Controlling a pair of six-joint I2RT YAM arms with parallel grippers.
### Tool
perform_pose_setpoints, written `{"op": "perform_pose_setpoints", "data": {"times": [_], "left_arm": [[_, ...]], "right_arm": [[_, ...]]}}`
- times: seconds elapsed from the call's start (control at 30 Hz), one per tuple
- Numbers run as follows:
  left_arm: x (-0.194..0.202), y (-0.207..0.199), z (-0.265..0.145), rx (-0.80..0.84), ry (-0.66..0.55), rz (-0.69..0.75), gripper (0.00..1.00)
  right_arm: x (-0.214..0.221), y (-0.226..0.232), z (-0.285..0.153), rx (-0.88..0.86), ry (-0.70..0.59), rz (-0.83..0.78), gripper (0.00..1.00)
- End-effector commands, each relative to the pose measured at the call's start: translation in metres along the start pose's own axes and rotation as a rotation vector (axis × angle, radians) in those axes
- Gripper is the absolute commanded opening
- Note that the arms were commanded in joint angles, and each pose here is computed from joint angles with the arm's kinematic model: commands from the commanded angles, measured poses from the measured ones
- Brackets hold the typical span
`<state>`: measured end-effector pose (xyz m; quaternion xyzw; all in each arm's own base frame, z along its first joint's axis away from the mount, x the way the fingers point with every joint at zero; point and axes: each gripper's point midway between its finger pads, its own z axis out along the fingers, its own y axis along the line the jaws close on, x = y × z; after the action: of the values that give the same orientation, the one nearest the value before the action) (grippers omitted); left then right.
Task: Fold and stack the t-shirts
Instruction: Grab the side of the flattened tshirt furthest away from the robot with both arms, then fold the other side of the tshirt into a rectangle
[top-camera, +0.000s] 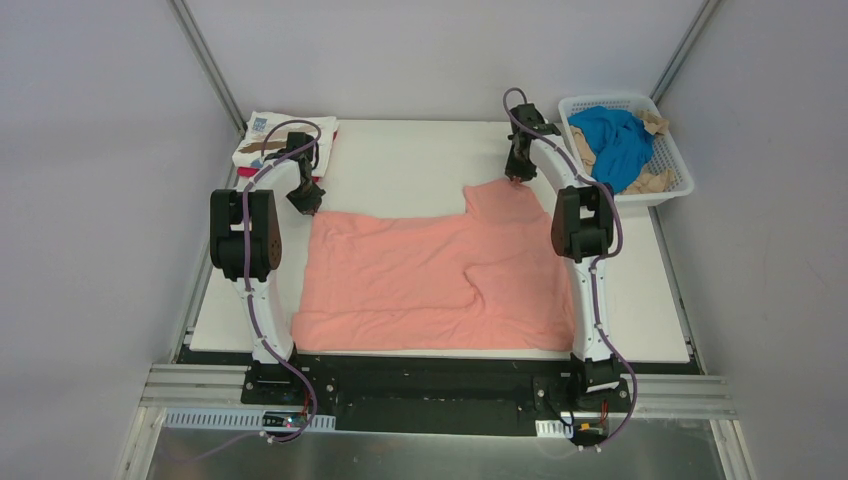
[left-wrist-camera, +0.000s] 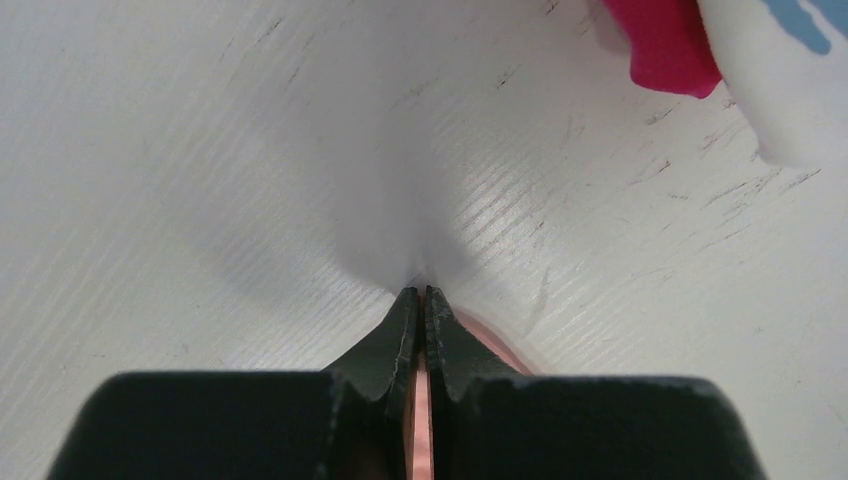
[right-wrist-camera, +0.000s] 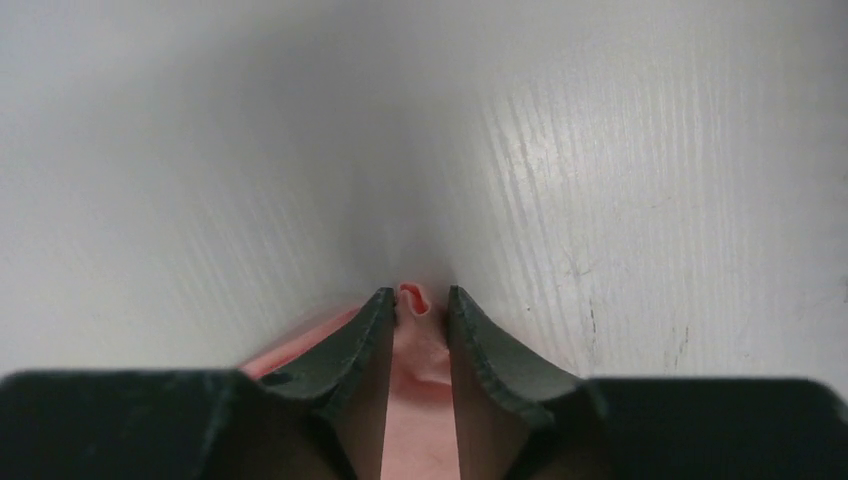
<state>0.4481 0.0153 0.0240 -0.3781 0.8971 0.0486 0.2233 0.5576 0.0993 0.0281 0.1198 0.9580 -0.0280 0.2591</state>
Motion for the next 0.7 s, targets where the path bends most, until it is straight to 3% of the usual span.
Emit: {"op": "perform_pose_setpoints", "data": {"times": [0.0,0.1,0.37,0.67], "left_arm": [[0.016,0.009,-0.006,-0.020,0.057,0.020,0.00],[0.011,0.006,-0.008,-0.011,0.048,0.025,0.00],[0.002,0.012,-0.018,-0.028,0.000,0.026,0.00],[0.000,0.008,-0.023,-0.003,-0.001,0.018,0.00]], "right_arm": [[-0.009,-0.004,-0.024,0.024,-0.031,-0.014,0.22],[-0.027,-0.002,-0.026,0.022,-0.101,-0.006,0.00],[-0.091,-0.031,-0.058,0.146,-0.340,0.017,0.00],[-0.080,-0.018,-0.064,0.028,-0.305,-0.019,0.00]]}}
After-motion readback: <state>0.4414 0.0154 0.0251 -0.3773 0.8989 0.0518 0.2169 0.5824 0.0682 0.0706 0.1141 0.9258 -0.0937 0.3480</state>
